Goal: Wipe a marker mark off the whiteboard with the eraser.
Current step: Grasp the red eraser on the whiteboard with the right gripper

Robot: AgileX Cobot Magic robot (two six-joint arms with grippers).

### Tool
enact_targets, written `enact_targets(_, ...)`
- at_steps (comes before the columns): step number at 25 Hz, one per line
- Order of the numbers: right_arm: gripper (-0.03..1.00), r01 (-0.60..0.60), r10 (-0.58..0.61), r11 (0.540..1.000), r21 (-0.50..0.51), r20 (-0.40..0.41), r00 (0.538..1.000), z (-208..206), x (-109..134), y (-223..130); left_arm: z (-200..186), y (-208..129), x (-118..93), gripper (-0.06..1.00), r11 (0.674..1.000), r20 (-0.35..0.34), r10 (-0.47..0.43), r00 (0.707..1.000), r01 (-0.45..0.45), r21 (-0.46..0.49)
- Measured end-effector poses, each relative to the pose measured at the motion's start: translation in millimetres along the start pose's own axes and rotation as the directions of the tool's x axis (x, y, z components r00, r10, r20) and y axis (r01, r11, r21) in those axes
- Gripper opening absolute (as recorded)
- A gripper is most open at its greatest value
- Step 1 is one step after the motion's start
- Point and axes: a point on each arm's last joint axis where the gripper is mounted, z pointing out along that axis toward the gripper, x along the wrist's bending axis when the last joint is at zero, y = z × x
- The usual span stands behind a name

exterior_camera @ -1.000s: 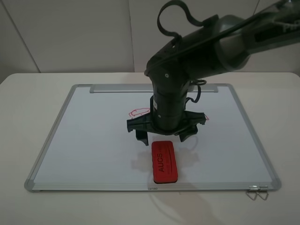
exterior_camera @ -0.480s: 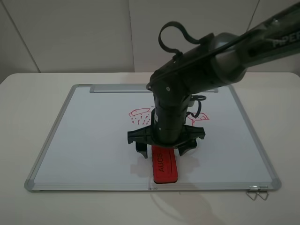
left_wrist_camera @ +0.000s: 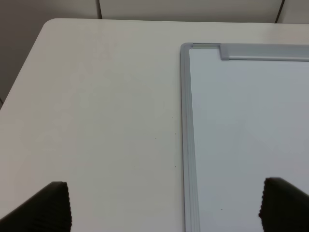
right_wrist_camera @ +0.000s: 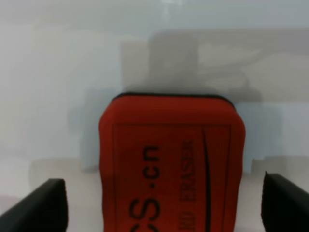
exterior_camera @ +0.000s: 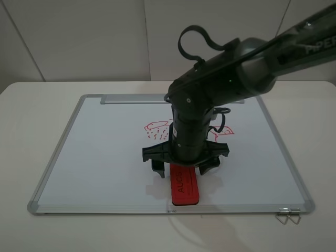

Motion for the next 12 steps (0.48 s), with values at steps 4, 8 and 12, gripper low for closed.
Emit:
enact_targets(4, 0.71, 0.001, -0.001, 1.000, 0.000, 0.001, 1.000, 1.4, 0.2, 0.1, 0.0, 0.0, 0.0, 0.78, 1.000, 0.000, 0.000, 1.000, 0.000, 0.000)
enact_targets(8, 0.71, 0.002, -0.002, 1.000, 0.000, 0.001, 1.000, 1.4, 0.2, 0.1, 0.0, 0.0, 0.0, 0.78, 1.000, 0.000, 0.000, 1.000, 0.000, 0.000)
enact_targets(12, 0.71, 0.019, -0.019, 1.000, -0.004, 0.001, 1.000, 1.4, 0.1, 0.5, 0.0, 0.0, 0.0, 0.78, 1.000, 0.000, 0.000, 1.000, 0.000, 0.000)
